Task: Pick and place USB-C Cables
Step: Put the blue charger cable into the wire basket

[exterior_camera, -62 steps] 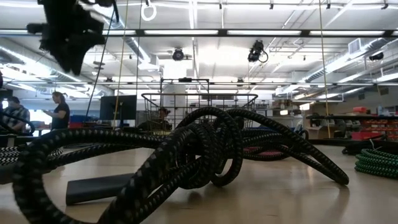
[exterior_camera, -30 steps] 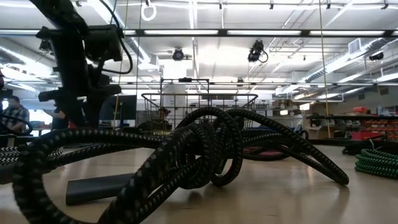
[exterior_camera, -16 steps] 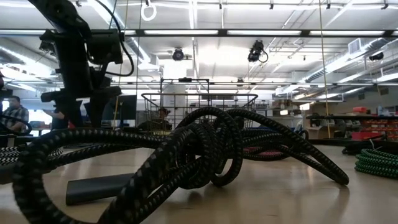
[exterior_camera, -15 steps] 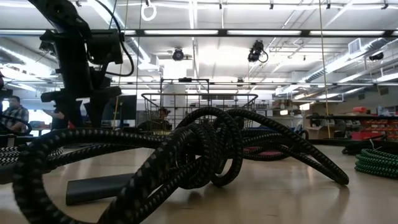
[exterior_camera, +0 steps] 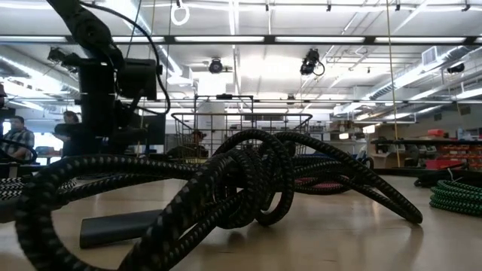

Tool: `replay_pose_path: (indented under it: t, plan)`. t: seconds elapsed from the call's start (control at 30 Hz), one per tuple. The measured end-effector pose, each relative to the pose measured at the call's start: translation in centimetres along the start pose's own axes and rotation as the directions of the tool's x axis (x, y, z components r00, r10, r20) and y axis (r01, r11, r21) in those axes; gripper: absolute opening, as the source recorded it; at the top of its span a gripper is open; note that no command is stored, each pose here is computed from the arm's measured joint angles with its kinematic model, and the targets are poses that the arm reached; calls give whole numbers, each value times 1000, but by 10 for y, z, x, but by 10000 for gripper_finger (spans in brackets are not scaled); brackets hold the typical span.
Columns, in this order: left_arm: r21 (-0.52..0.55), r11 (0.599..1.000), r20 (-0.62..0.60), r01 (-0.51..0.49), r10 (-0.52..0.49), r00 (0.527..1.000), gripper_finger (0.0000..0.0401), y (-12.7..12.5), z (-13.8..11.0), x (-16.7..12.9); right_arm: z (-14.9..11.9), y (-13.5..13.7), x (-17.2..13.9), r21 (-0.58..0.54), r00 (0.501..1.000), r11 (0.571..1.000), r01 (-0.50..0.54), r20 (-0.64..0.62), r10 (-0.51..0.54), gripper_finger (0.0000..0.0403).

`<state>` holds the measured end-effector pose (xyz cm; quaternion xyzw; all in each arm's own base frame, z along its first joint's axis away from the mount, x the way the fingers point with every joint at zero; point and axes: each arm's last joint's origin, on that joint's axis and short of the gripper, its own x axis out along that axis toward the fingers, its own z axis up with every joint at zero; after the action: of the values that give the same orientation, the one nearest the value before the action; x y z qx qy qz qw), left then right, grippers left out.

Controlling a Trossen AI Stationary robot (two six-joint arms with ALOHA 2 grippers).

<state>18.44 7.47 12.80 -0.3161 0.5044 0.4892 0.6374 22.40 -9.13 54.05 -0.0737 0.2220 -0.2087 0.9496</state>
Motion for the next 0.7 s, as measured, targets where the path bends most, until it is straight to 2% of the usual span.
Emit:
replay_pose_path:
  t: [0.1, 0.2, 0.27, 0.4, 0.43, 0.57, 0.7]
  plan:
    - [34, 999, -6, -7, 8, 1000, 231, -1, 0, 3, 0, 0, 0, 0, 1000, 1000, -1, -1, 1, 204]
    - [62, 998, -1, 6, -6, 1000, 201, -2, 1, 1, 0, 0, 0, 0, 1000, 1000, -1, -2, 1, 204]
    - [77, 997, 0, 21, -21, 1000, 159, -2, 3, -2, 0, 0, 0, 0, 1000, 1000, -1, -2, 1, 204]
    - [95, 995, -1, 4, -4, 1000, 43, 1, 6, -5, 0, 0, 0, 0, 1000, 1000, -1, -2, 1, 204]
    - [95, 995, 2, 6, -6, 1000, 25, 1, 7, -6, 0, 0, 0, 0, 1000, 1000, -1, -2, 1, 204]
    - [97, 995, -49, 19, -14, 999, 19, 4, 8, -13, 0, 0, 0, 0, 1000, 1000, -1, -3, 1, 204]
    - [116, 993, -49, 38, -33, 998, 19, 5, 17, -36, -1, 0, 0, -1, 1000, 1000, -1, -7, 1, 201]
